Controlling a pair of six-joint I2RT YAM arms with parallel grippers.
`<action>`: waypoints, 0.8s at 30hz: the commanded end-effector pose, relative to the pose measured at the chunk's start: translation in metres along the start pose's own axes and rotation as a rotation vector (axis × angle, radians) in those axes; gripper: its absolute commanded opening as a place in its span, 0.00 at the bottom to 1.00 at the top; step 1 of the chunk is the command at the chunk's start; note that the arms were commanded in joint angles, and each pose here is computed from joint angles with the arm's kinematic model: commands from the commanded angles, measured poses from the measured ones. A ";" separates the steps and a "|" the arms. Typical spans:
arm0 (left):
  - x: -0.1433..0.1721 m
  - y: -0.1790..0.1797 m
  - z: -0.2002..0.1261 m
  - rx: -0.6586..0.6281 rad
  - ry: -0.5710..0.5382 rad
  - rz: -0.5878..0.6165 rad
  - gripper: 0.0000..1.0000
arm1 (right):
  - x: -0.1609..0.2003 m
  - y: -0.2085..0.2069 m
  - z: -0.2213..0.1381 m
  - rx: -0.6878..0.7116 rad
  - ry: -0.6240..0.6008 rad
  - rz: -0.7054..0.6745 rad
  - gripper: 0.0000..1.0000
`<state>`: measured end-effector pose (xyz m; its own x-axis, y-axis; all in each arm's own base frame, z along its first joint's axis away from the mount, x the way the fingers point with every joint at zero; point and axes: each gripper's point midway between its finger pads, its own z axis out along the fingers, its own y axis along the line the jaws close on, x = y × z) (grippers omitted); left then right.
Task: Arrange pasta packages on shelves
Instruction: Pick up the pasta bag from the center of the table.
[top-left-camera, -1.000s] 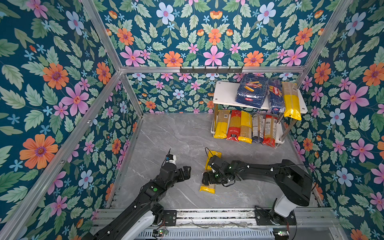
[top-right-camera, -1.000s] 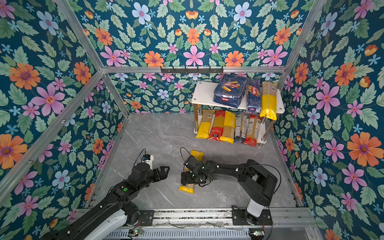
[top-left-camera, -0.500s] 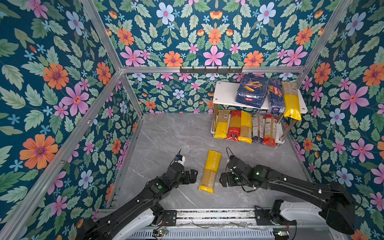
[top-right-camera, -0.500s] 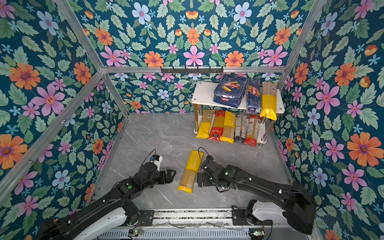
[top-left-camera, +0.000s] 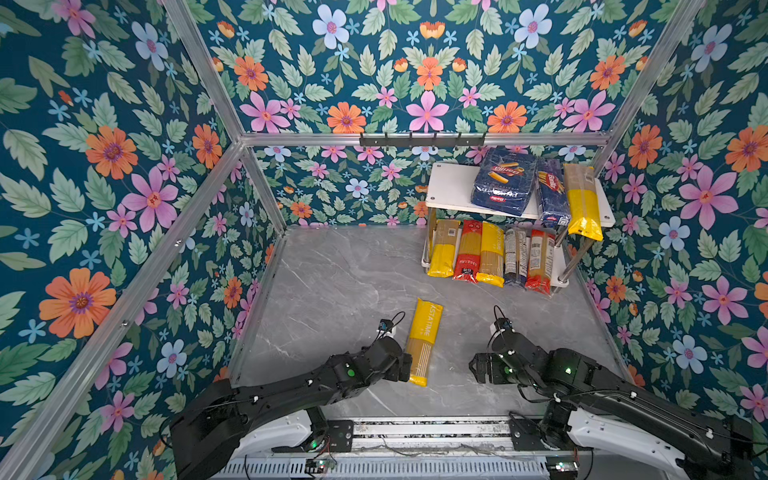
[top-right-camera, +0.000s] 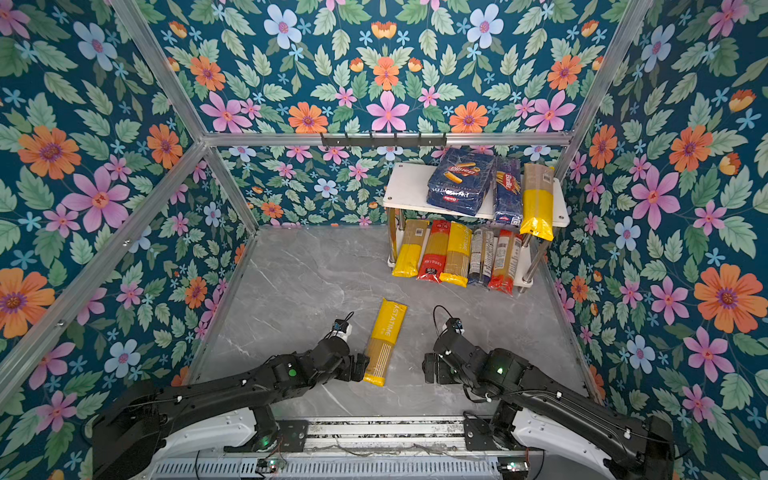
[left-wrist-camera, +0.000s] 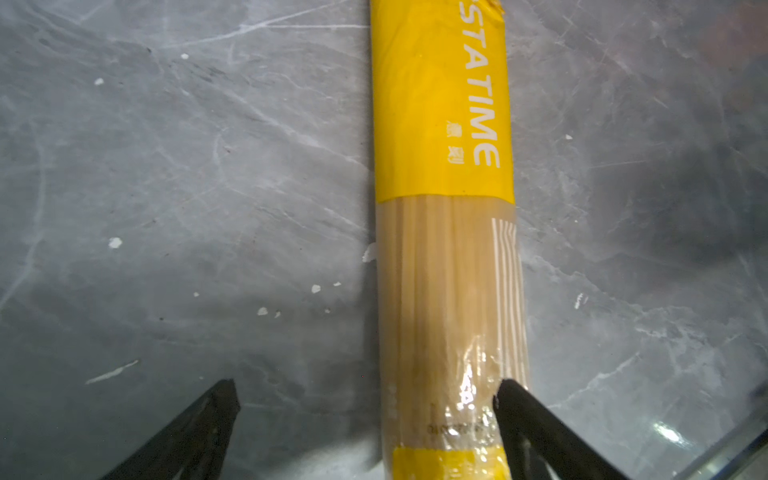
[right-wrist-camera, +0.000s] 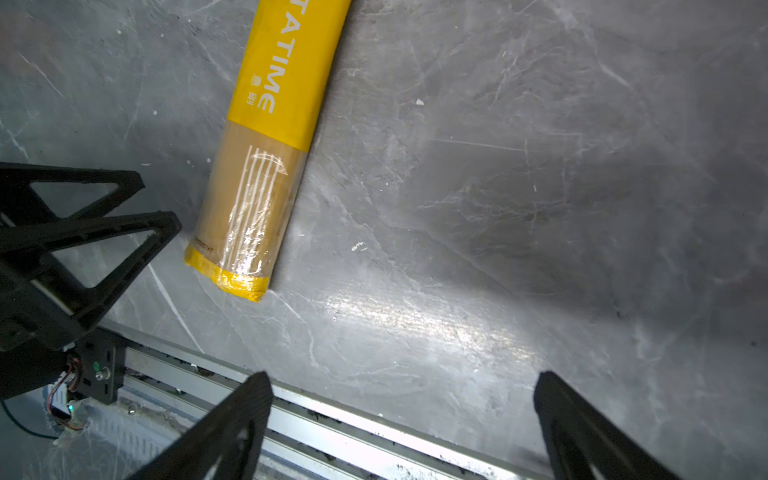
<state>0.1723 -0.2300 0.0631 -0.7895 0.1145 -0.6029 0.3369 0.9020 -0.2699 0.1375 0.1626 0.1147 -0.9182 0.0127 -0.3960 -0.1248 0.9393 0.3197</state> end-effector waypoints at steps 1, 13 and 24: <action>-0.011 -0.006 -0.001 -0.028 -0.059 -0.003 1.00 | 0.000 0.000 0.003 -0.003 -0.007 0.011 0.99; 0.007 -0.030 0.022 -0.150 0.000 0.067 1.00 | -0.004 0.004 -0.003 -0.050 -0.042 0.014 0.99; 0.022 -0.033 0.040 -0.184 0.049 0.082 1.00 | -0.003 -0.005 -0.015 -0.051 -0.072 0.025 0.99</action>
<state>0.1635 -0.2740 0.0312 -0.7851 0.2142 -0.5812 0.3182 0.9445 -0.0817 0.1347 0.1584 0.1294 -0.8929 0.0490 -0.4476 -0.1452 0.9096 0.3892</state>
